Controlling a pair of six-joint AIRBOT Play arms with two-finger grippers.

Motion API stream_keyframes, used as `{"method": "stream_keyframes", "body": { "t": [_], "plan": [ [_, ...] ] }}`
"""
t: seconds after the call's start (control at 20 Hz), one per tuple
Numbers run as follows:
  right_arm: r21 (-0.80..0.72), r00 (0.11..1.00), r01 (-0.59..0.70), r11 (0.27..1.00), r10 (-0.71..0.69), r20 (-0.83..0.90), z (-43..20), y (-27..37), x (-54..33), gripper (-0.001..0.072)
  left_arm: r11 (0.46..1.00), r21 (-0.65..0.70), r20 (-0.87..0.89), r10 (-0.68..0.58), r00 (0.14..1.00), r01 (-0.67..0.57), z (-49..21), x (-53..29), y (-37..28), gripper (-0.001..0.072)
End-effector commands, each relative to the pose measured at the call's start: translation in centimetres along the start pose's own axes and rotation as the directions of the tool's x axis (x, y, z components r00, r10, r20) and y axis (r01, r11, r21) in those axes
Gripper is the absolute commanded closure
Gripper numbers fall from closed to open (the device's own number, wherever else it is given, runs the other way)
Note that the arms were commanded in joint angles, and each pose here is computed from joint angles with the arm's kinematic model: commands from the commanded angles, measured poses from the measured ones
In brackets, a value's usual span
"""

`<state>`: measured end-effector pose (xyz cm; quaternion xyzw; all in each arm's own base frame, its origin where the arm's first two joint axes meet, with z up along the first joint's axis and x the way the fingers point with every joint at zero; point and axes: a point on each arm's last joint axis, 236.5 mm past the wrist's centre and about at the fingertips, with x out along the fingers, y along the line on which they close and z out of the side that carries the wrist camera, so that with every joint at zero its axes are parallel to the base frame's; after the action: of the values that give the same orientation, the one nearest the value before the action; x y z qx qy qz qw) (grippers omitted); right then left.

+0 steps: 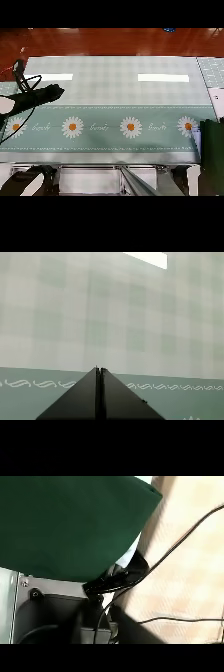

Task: Fold the shirts.

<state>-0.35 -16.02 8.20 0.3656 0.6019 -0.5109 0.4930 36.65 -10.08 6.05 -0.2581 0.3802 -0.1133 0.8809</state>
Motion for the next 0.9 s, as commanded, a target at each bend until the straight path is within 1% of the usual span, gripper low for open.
{"method": "stream_keyframes", "body": {
  "t": [0.0, 0.05, 0.1, 0.15, 0.2, 0.25, 0.3, 0.35, 0.4, 0.45, 0.5, 0.55, 0.6, 0.65, 0.7, 0.75, 0.85],
  "plan": [
    [-0.026, 0.989, -0.130, 0.991, 0.131, 0.069, 2.5, 3.1, -0.8, 0.0599, 0.997, 0.067, 0.061, -0.030, 0.998, 0.026, 2.8, -0.7, -1.5, 0.0688],
    [-0.092, 0.948, -0.282, 0.955, 0.292, 0.128, 4.5, 6.8, -2.6, 0.0680, 0.995, 0.099, 0.100, -0.039, 0.994, 0.030, 4.6, -1.6, -2.2, 0.0688],
    [-0.168, 0.873, -0.426, 0.889, 0.453, 0.181, 6.5, 11.0, -5.5, 0.0680, 0.992, 0.122, 0.147, -0.054, 0.988, 0.036, 6.8, -2.8, -3.1, 0.0688],
    [-0.261, 0.780, -0.537, 0.802, 0.590, 0.208, 7.8, 15.3, -9.0, 0.0680, 0.989, 0.139, 0.195, -0.072, 0.978, 0.045, 9.1, -4.2, -4.2, 0.0688],
    [-0.381, 0.668, -0.621, 0.685, 0.717, 0.200, 8.0, 20.1, -13.1, 0.0680, 0.985, 0.165, 0.246, -0.097, 0.964, 0.057, 11.5, -5.8, -5.8, 0.0688],
    [-0.502, 0.565, -0.656, 0.564, 0.807, 0.169, 7.0, 24.6, -17.0, 0.0680, 0.977, 0.199, 0.289, -0.129, 0.948, 0.073, 13.8, -7.5, -7.7, 0.0688],
    [-0.619, 0.477, -0.650, 0.440, 0.871, 0.118, 4.7, 29.3, -20.5, 0.0680, 0.968, 0.234, 0.307, -0.166, 0.937, 0.095, 15.3, -8.6, -9.8, 0.0689],
    [-0.728, 0.424, -0.605, 0.323, 0.904, 0.049, 1.1, 33.6, -23.0, 0.0680, 0.954, 0.273, 0.299, -0.207, 0.931, 0.125, 16.2, -9.2, -12.1, 0.0690],
    [-0.804, 0.409, -0.547, 0.232, 0.913, -0.015, -2.7, 37.0, -23.9, 0.0680, 0.937, 0.312, 0.254, -0.239, 0.937, 0.155, 15.9, -8.9, -14.1, 0.0689],
    [-0.859, 0.426, -0.487, 0.157, 0.901, -0.076, -6.8, 40.0, -23.5, 0.0680, 0.918, 0.358, 0.167, -0.240, 0.956, 0.168, 14.5, -7.3, -15.5, 0.0690],
    [-0.903, 0.481, -0.418, 0.105, 0.868, -0.122, -10.9, 42.4, -21.7, 0.0680, 0.909, 0.389, 0.070, -0.189, 0.979, 0.148, 12.3, -4.9, -15.3, 0.0690],
    [-0.933, 0.564, -0.350, 0.084, 0.814, -0.138, -14.0, 44.2, -18.8, 0.0680, 0.911, 0.402, -0.030, -0.083, 0.996, 0.088, 9.6, -1.8, -13.3, 0.0689],
    [-0.958, 0.647, -0.276, 0.079, 0.752, -0.125, -15.8, 45.3, -15.7, 0.0680, 0.915, 0.404, -0.118, 0.037, 0.992, 0.014, 7.2, 0.8, -10.6, 0.0689],
    [-0.973, 0.724, -0.210, 0.098, 0.684, -0.087, -16.4, 45.9, -12.6, 0.0680, 0.909, 0.413, -0.207, 0.153, 0.966, -0.056, 4.8, 2.9, -7.6, 0.0689],
    [-0.980, 0.793, -0.150, 0.127, 0.607, -0.042, -16.2, 46.2, -9.6, 0.0680, 0.903, 0.419, -0.283, 0.229, 0.931, -0.095, 3.0, 4.4, -5.2, 0.0689],
    [-0.981, 0.836, -0.123, 0.152, 0.549, -0.020, -15.7, 46.3, -7.4, 0.0680, 0.905, 0.411, -0.341, 0.262, 0.903, -0.107, 1.6, 5.3, -3.8, 0.0688],
    [-0.979, 0.871, -0.115, 0.169, 0.491, -0.018, -15.3, 46.5, -5.2, 0.0680, 0.911, 0.392, -0.399, 0.292, 0.869, -0.126, 0.2, 6.5, -2.2, 0.0688]
  ]
}}
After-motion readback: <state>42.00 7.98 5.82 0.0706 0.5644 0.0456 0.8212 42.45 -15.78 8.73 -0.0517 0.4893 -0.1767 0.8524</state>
